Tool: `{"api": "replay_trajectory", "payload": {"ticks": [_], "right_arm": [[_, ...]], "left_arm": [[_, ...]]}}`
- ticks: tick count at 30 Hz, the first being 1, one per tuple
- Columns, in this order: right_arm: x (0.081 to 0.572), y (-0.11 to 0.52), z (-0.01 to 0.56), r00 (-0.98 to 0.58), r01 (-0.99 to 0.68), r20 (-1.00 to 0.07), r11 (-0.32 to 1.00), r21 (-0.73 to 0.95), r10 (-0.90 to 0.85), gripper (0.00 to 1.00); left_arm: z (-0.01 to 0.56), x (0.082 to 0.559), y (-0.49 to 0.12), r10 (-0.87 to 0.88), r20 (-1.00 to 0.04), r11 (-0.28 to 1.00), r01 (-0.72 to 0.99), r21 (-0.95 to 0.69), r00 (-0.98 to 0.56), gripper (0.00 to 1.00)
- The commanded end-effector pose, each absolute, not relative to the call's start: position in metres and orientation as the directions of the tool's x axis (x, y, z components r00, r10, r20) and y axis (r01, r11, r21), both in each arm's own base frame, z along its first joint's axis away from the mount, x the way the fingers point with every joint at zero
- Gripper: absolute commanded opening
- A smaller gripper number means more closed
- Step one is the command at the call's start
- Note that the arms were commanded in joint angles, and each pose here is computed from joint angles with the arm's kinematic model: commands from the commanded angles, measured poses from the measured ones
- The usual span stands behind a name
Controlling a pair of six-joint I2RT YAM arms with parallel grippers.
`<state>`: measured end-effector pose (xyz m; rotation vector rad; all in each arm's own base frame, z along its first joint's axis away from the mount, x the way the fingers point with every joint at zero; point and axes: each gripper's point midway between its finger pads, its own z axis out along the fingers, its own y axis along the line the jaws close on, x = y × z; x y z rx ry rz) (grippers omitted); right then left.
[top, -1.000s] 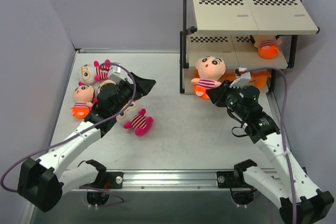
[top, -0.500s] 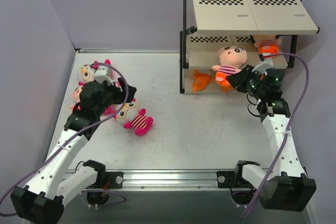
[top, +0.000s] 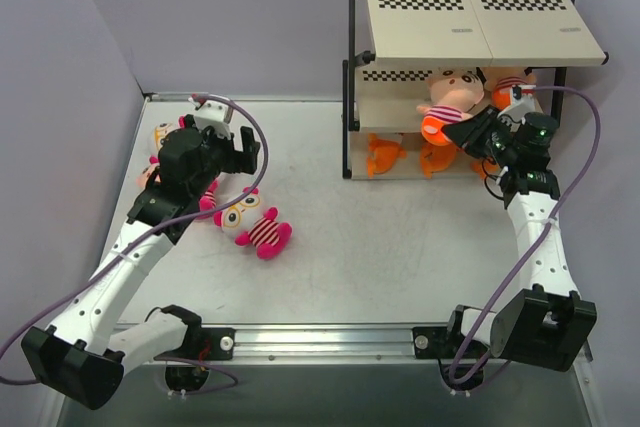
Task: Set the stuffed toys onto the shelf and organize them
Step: Pass the stuffed toy from the right arm to the left
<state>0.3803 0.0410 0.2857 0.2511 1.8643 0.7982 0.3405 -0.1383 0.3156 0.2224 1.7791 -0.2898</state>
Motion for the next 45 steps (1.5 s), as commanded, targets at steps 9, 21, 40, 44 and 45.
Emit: {"api": "replay_trajectory", "payload": {"ticks": [9,21,40,44,45], "right_arm": [[0.412,0.032,0.313,-0.375,-0.255,-0.756,0.724,0.641,0.537,0.07],[0.437,0.025,0.311,-0.375,-0.26,-0.759,0.725,0.637,0.532,0.2],[0.452,0.001,0.291,-0.412,-0.157,-0.741,0.76,0.631,0.53,0.45],[0.447,-0.001,0.301,-0.379,-0.152,-0.757,0.771,0.618,0.532,0.56],[0.446,-0.002,0.302,-0.371,-0.145,-0.759,0.774,0.616,0.535,0.58]], "left_arm": [[0.297,0.354,-0.107,0.113,-0.976,0.985,0.153,0.084,-0.188,0.92],[0.297,0.352,-0.095,0.166,-0.97,0.983,0.111,0.148,-0.175,0.92],[0.303,0.345,-0.092,0.18,-0.971,0.981,0.1,0.166,-0.154,0.92],[0.303,0.345,-0.092,0.181,-0.971,0.981,0.1,0.167,-0.154,0.92],[0.303,0.345,-0.092,0.18,-0.972,0.981,0.1,0.166,-0.153,0.92]]}}
